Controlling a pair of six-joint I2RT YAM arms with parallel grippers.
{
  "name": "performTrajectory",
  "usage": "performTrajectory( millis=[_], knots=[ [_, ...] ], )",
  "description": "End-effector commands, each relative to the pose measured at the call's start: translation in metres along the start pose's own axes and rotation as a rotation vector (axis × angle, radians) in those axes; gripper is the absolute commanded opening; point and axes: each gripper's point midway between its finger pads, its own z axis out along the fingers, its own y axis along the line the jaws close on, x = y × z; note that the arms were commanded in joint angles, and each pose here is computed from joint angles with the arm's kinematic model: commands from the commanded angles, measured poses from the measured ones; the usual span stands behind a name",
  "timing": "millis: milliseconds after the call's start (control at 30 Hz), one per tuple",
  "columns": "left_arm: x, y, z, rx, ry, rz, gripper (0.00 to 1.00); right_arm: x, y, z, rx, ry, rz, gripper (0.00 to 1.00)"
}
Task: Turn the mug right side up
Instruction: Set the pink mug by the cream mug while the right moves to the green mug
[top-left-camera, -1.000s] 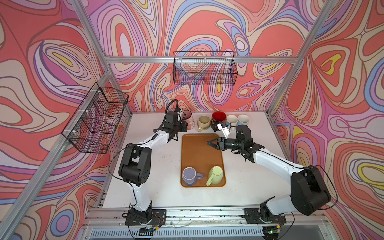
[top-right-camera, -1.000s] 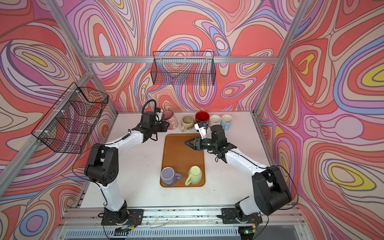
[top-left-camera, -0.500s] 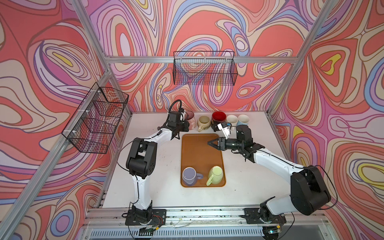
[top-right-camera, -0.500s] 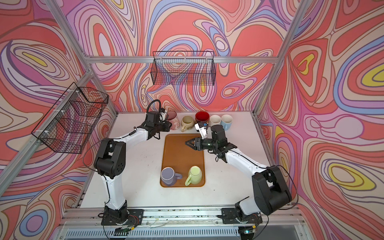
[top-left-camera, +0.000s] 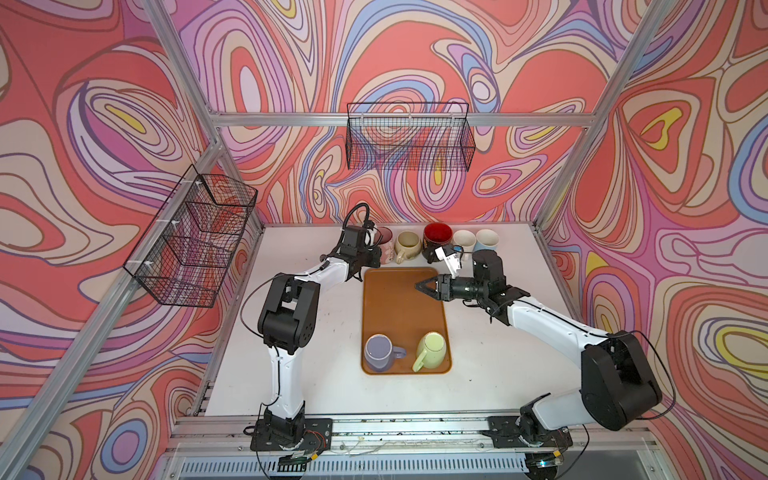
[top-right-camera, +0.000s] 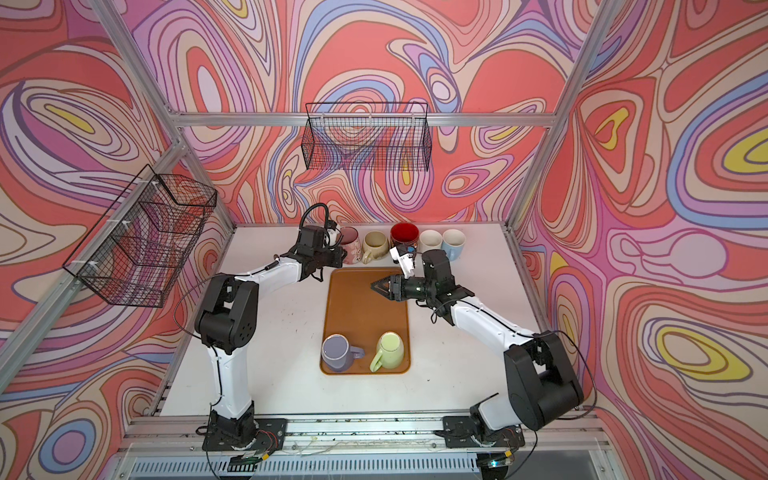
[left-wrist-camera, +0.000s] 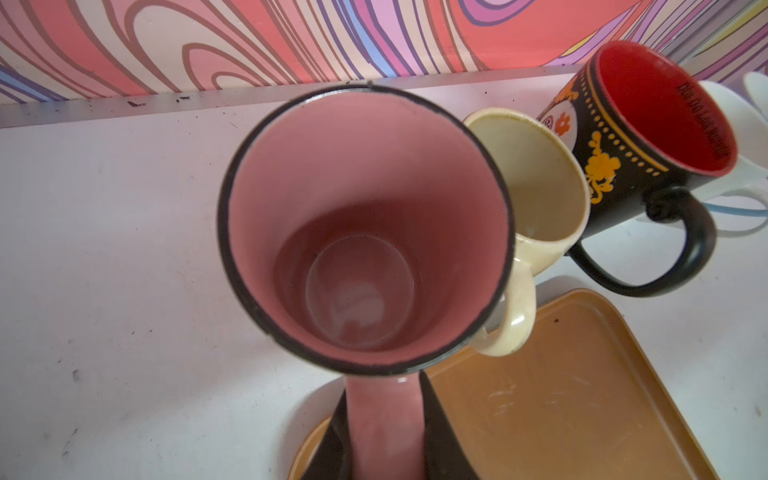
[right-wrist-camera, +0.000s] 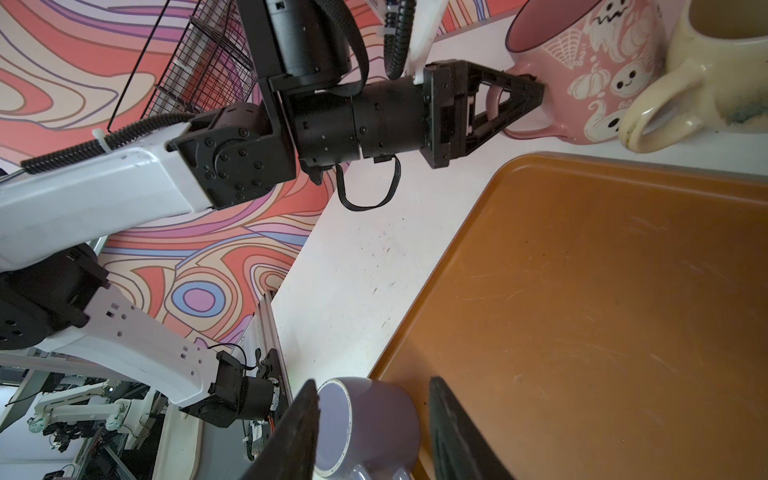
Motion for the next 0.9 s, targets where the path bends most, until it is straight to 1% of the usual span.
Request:
performTrajectory(
  millis=[0,100,167,233,333,400,467,667,800,867],
  knots=[
    [-0.049,-0.016,-0.004,0.01,-0.151,0.092,0.0,-0.007,0.005,-0.007,0.019,-0.018,-0.026,0.44],
    [-0.048,-0.018,0.0,-0.002,-0.146,0.113,0.0,-0.007,0.002,-0.011,0.067,-0.018,-0.024,0.44],
    [-0.048,-0.018,0.0,-0.011,-0.146,0.123,0.04,-0.007,-0.002,-0.015,0.11,-0.021,-0.02,0.44],
    [-0.048,-0.02,0.0,-0.016,-0.145,0.134,0.11,-0.007,-0.006,-0.02,0.161,-0.022,-0.014,0.44],
    [-0.047,-0.022,-0.001,-0.025,-0.142,0.144,0.23,-0.006,-0.015,-0.032,0.265,-0.024,-0.001,0.44],
    [-0.046,-0.024,-0.003,-0.03,-0.143,0.148,0.33,-0.005,-0.022,-0.041,0.341,-0.022,0.008,0.44],
    [-0.045,-0.024,-0.006,-0.036,-0.143,0.152,0.39,-0.003,-0.028,-0.049,0.411,-0.016,0.019,0.44],
    [-0.046,-0.028,-0.022,-0.06,-0.16,0.167,0.53,0.016,-0.049,-0.074,0.591,0.018,0.033,0.44],
    [-0.049,-0.03,-0.042,-0.086,-0.188,0.163,0.62,0.031,-0.047,-0.083,0.632,0.039,0.052,0.44],
    [-0.053,-0.03,-0.058,-0.097,-0.207,0.147,0.66,0.042,-0.047,-0.086,0.673,0.053,0.057,0.46]
  ],
)
